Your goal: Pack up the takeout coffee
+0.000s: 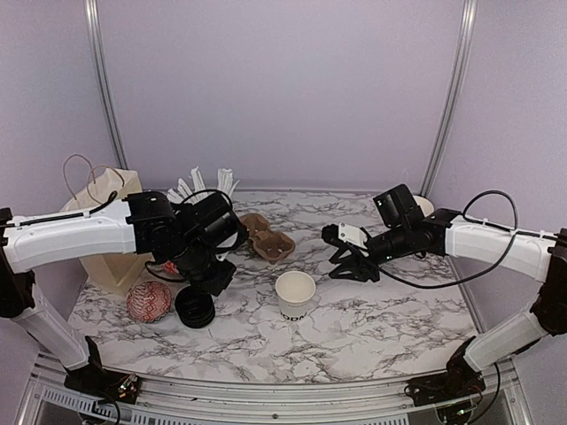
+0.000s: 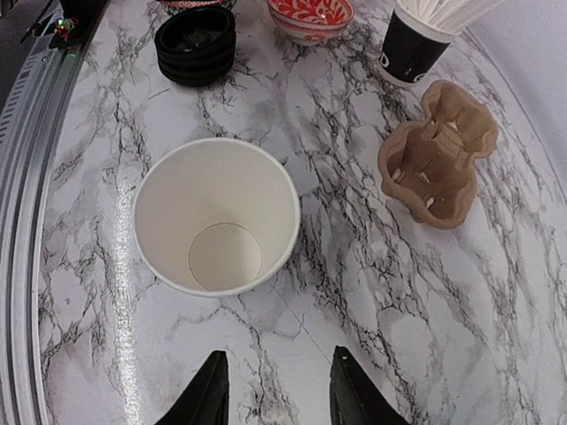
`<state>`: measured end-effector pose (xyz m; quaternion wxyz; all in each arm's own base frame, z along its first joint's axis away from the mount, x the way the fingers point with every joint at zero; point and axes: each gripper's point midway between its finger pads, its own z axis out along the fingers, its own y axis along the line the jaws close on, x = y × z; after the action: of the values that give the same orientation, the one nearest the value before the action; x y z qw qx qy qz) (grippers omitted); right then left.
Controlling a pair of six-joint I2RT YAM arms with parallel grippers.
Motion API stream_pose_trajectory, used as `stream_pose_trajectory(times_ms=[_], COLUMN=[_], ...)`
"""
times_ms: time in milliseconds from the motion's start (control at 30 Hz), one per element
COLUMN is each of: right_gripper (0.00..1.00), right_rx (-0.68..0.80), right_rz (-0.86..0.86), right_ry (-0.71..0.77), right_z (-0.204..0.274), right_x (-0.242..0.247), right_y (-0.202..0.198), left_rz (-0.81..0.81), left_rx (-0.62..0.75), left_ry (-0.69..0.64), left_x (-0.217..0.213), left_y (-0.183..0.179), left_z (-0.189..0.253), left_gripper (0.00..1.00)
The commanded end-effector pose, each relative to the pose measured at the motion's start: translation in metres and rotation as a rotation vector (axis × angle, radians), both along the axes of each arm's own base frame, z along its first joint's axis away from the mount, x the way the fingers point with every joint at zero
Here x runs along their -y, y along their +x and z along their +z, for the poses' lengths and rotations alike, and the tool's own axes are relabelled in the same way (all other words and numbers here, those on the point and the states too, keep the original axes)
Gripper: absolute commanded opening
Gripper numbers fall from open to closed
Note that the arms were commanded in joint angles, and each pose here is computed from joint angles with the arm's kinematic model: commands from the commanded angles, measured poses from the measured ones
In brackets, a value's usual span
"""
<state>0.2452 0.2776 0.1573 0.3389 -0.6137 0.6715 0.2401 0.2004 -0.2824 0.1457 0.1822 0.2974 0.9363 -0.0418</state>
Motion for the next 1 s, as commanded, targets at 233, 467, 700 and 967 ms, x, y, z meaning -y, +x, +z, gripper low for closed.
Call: stream_pose_trajectory(times_ms=[233, 467, 700, 967], right_gripper=[0.64, 0.99, 0.99, 0.99], right_rx=[-0.007, -0.405, -0.636, -0.756], right_rz=[-0.079, 0.031, 0.145, 0.252], right_ry=[0.317, 0.565, 0.650, 0.644], right_z=[0.157, 0.202, 0.218, 0.225], right_x=[-0.032, -0.054, -0.066, -0.085], right_y=[0.041, 0.023, 0.012, -0.005], left_rz=[-0.198, -0.325, -0.371, -0.403], left_rx=[0.355, 0.619, 0.685, 0.679], left_ry=[-0.707, -1.123, -1.130, -1.131], left_x=[0.103, 0.100, 0.097, 0.103], left_y=[0.027, 0.004, 0.000, -0.002], left_z=[0.187, 0.266, 0.266, 0.266], left_gripper=[0.07, 0.07, 0.08, 0.08])
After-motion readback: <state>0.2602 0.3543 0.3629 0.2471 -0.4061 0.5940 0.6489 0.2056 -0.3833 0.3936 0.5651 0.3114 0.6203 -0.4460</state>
